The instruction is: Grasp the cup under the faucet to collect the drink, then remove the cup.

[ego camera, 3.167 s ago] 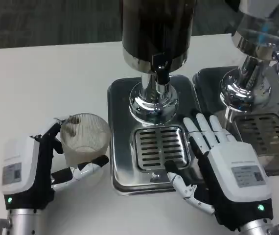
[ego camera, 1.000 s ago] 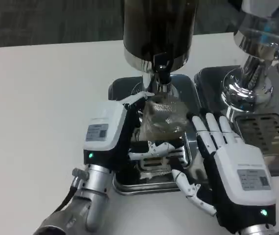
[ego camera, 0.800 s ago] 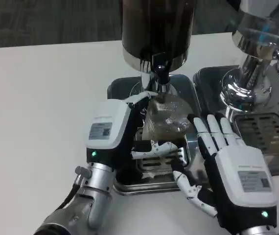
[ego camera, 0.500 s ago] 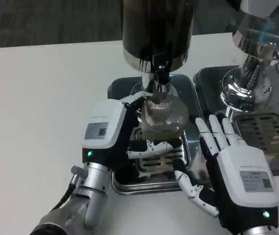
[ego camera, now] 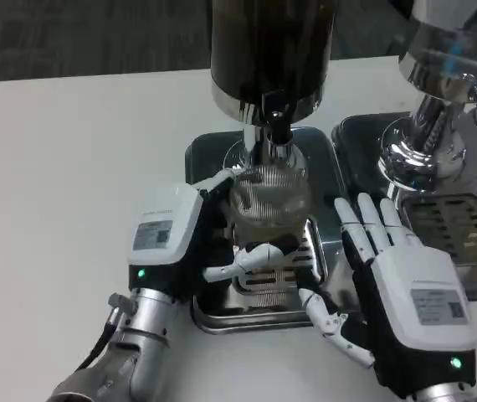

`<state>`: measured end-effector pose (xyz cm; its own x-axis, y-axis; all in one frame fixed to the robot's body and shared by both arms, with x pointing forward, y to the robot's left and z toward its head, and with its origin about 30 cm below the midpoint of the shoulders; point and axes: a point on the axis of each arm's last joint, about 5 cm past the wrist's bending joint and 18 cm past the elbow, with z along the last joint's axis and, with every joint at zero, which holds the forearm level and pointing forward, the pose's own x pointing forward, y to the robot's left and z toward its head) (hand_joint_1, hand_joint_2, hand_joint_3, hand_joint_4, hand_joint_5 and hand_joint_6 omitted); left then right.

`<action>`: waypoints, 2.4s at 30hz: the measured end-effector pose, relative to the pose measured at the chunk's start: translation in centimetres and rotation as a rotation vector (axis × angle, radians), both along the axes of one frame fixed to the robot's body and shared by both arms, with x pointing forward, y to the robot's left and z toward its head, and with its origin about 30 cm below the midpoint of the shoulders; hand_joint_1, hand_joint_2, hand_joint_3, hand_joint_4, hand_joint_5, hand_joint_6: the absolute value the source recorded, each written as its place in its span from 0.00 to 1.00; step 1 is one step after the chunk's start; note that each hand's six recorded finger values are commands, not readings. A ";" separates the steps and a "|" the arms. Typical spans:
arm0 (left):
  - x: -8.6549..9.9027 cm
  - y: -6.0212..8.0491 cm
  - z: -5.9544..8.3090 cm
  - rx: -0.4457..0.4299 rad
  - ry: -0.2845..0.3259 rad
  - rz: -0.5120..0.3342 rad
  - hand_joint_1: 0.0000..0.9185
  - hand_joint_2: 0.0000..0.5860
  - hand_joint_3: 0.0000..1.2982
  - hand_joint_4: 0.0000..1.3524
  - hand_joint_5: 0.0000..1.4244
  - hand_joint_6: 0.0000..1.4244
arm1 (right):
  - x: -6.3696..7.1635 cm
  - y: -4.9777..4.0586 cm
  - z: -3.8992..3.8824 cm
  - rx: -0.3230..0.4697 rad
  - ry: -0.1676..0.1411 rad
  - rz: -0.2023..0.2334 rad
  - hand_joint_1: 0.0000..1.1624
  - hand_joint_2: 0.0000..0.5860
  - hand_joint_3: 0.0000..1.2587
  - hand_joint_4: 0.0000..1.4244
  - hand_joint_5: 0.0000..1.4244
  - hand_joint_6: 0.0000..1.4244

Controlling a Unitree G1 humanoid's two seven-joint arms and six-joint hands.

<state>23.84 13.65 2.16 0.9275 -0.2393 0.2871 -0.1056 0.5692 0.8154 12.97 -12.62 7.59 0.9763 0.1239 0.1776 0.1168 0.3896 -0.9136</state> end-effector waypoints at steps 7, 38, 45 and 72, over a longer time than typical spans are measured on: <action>0.3 0.6 0.5 -0.058 -0.018 0.006 0.00 0.01 0.22 0.31 0.46 0.45 | 0.1 -0.23 0.01 0.000 -0.002 -0.005 0.09 0.68 0.06 0.00 0.00 0.12; -1.8 8.0 7.6 -0.335 0.012 -0.316 0.00 0.06 0.00 0.00 0.02 0.02 | 1.4 -1.03 -1.13 -0.029 0.015 -0.071 0.08 0.65 0.03 0.00 0.00 0.05; -1.5 6.8 9.1 -0.412 -0.033 -0.441 0.00 0.06 0.00 0.00 0.01 0.01 | 1.3 -0.83 -1.16 -0.020 0.009 -0.074 0.08 0.65 0.03 0.00 0.00 0.06; 0.8 4.0 10.7 -0.381 -0.029 -0.634 0.00 0.08 0.00 0.00 0.08 0.08 | 0.8 -0.39 -1.46 0.009 0.017 -0.106 0.08 0.66 0.03 0.00 0.00 0.08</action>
